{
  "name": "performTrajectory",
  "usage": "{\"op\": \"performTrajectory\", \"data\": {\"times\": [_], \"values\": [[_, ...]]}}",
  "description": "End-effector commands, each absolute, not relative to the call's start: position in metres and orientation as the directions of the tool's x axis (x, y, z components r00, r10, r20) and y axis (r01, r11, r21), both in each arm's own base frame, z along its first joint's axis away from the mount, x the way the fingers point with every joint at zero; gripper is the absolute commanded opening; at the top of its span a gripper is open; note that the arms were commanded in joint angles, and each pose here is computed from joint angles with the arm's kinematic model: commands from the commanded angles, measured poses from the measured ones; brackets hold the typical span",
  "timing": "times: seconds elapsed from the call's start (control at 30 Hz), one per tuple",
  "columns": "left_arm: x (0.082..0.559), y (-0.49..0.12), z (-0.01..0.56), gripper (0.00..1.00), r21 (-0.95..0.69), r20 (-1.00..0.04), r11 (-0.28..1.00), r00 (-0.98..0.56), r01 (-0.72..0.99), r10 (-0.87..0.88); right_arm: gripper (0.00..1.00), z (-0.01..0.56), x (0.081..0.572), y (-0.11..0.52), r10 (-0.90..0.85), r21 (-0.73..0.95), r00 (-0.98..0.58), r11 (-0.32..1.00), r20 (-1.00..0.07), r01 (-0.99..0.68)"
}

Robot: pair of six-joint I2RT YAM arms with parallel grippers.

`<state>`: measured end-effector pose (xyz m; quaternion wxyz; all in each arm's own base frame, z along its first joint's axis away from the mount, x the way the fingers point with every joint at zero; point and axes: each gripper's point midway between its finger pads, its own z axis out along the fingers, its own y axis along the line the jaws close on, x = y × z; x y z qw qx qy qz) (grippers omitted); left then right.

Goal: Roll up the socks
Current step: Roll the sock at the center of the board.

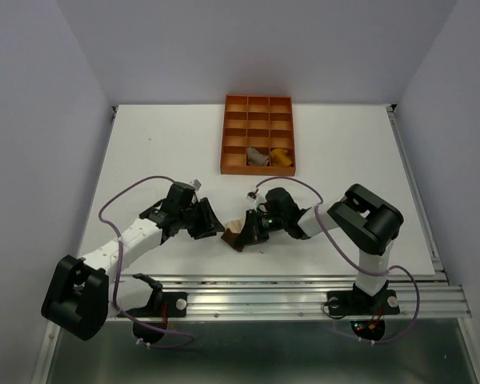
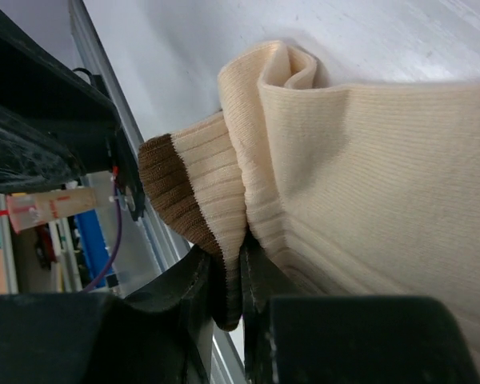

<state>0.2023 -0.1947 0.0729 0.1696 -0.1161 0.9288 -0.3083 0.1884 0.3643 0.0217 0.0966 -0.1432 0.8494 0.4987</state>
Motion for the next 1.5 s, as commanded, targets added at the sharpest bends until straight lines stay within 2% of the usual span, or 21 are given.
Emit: {"op": "performTrajectory", "data": {"times": [0.0,0.27,0.63,0.97,1.1,1.13,1.17,1.2,1.23,1.33,1.37,1.47], "values": [[0.202,-0.203,0.063,0.47,-0.627,-0.265,0.777,-0.923,-0.054,-0.279,0.01,-0.011,0.176,0.342,-0.106,0.817,-0.985,0.549,-0.139,-0.174],[0.212,-0.213,0.066,0.55,-0.645,-0.310,0.764,-0.907,-0.019,-0.285,0.01,-0.012,0.176,0.344,-0.116,0.830,-0.988,0.537,-0.105,-0.151],[0.199,-0.217,0.041,0.55,-0.588,-0.263,0.809,-0.944,-0.009,-0.201,0.01,-0.011,0.176,0.347,-0.130,0.835,-0.987,0.529,-0.094,-0.150],[0.201,-0.216,0.018,0.54,-0.527,-0.228,0.849,-0.953,-0.052,-0.200,0.03,-0.014,0.175,0.344,-0.152,0.821,-0.984,0.547,-0.096,-0.165],[0.205,-0.213,0.009,0.40,-0.496,-0.214,0.864,-0.953,-0.085,-0.217,0.07,-0.016,0.179,0.340,-0.191,0.788,-0.970,0.570,-0.151,-0.235],[0.206,-0.215,0.008,0.26,-0.497,-0.211,0.864,-0.954,-0.084,-0.214,0.08,-0.013,0.184,0.342,-0.195,0.779,-0.966,0.573,-0.171,-0.254],[0.206,-0.216,0.007,0.18,-0.494,-0.206,0.865,-0.956,-0.084,-0.210,0.10,-0.014,0.187,0.341,-0.197,0.765,-0.964,0.587,-0.181,-0.264],[0.204,-0.217,0.003,0.04,-0.488,-0.195,0.868,-0.959,-0.085,-0.203,0.18,-0.015,0.186,0.338,-0.217,0.749,-0.958,0.599,-0.189,-0.284],[0.202,-0.217,0.002,0.00,-0.485,-0.191,0.871,-0.962,-0.080,-0.195,0.20,-0.013,0.189,0.338,-0.221,0.741,-0.954,0.602,-0.202,-0.296],[0.197,-0.218,-0.003,0.00,-0.464,-0.181,0.882,-0.966,-0.080,-0.183,0.28,-0.004,0.195,0.340,-0.248,0.725,-0.936,0.593,-0.249,-0.350],[0.194,-0.215,-0.005,0.00,-0.442,-0.176,0.893,-0.968,-0.087,-0.181,0.38,0.001,0.200,0.341,-0.261,0.712,-0.925,0.592,-0.275,-0.379],[0.195,-0.210,-0.005,0.00,-0.407,-0.177,0.907,-0.966,-0.105,-0.191,0.45,0.018,0.204,0.350,-0.305,0.665,-0.878,0.574,-0.369,-0.478]]}}
